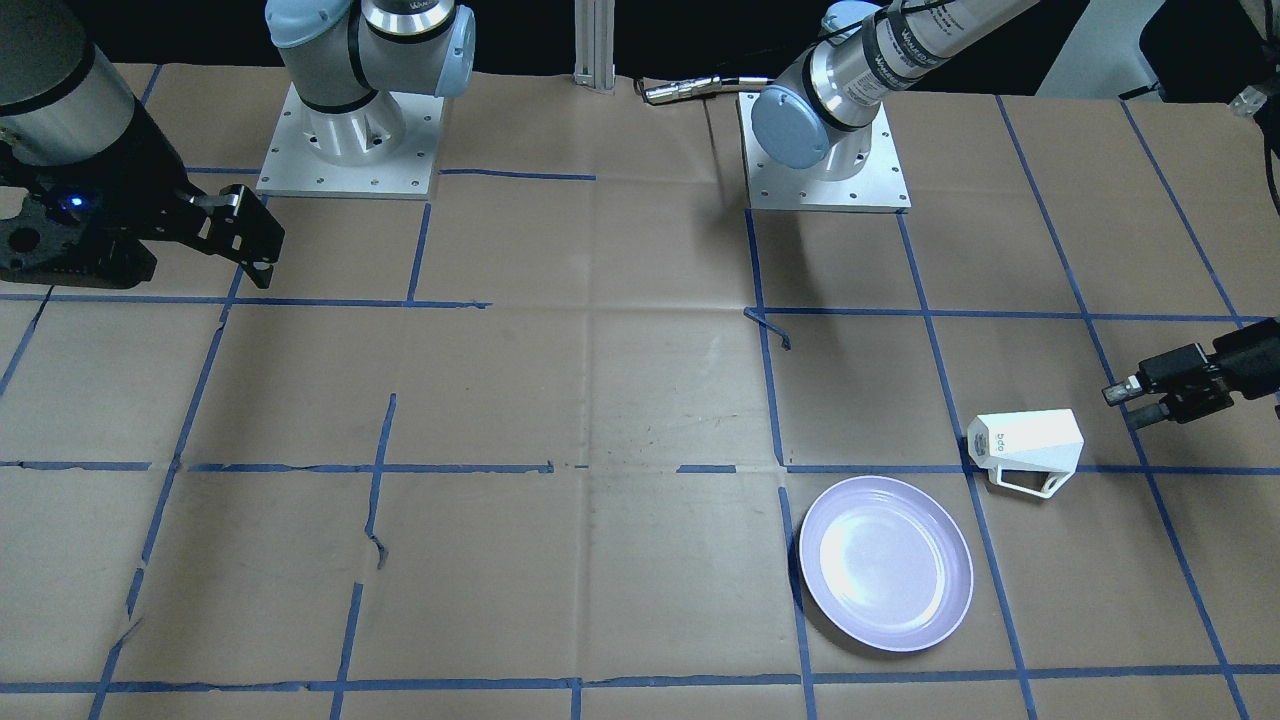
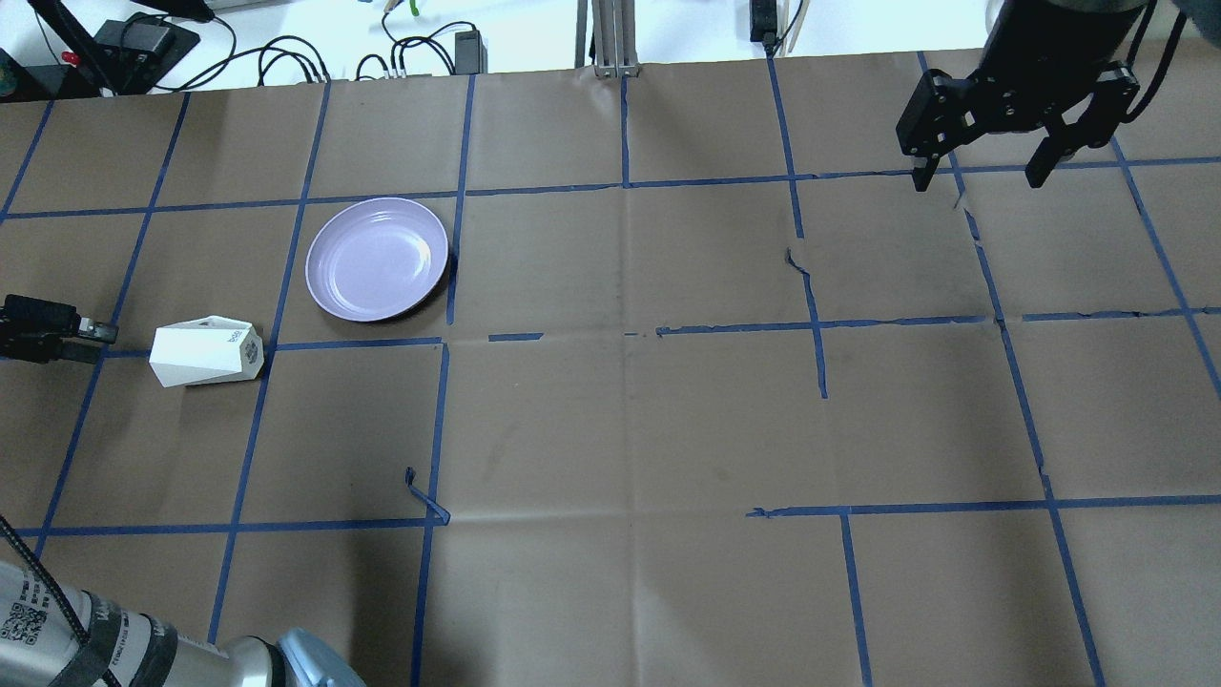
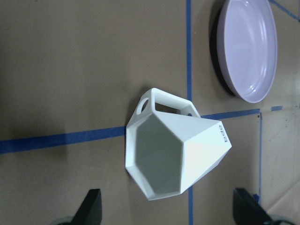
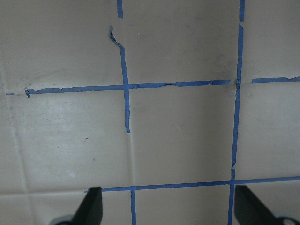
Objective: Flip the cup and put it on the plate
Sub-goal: 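Lower the left gripper and grasp the white mug lying on its side, then lift the mug with the left gripper and carry it toward the plate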
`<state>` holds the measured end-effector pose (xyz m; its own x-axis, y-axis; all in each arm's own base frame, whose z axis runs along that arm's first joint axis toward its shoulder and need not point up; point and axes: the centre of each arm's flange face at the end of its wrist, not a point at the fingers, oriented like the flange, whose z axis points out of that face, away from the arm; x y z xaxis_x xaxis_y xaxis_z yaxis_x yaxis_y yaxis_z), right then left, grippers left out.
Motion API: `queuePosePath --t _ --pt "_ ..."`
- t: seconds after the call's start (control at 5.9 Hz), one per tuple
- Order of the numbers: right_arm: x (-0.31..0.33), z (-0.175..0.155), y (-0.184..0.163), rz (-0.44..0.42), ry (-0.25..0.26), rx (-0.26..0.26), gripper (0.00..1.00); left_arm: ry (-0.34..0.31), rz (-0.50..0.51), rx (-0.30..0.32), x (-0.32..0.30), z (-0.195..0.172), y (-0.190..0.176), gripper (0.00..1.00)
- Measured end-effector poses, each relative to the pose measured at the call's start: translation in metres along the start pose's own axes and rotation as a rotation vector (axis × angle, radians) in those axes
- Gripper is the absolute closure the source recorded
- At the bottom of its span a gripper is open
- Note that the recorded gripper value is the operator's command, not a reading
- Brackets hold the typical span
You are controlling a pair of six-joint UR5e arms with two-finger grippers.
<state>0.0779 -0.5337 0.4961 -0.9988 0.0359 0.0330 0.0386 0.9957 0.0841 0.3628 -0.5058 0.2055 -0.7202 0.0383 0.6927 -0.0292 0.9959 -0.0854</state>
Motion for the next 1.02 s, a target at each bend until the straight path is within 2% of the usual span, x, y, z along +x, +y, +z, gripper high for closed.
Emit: queuePosePath --t 0.34,0.51,0.68,1.02 --pt "0.0 0.0 0.0 0.0 0.0 0.0 0.0 0.143 0.078 0.036 -0.016 0.022 0.006 0.03" --pt "0.0 0.0 0.0 0.0 0.0 0.0 0.0 0.201 0.075 0.054 -0.022 0.034 0.01 0.03" --pt "0.0 0.0 0.0 0.0 0.0 0.0 0.0 0.249 0.056 0.069 -0.024 0.045 0.011 0.13" --pt "0.0 0.0 0.0 0.0 0.0 0.0 0.0 0.275 0.047 0.078 -0.023 0.051 0.01 0.71"
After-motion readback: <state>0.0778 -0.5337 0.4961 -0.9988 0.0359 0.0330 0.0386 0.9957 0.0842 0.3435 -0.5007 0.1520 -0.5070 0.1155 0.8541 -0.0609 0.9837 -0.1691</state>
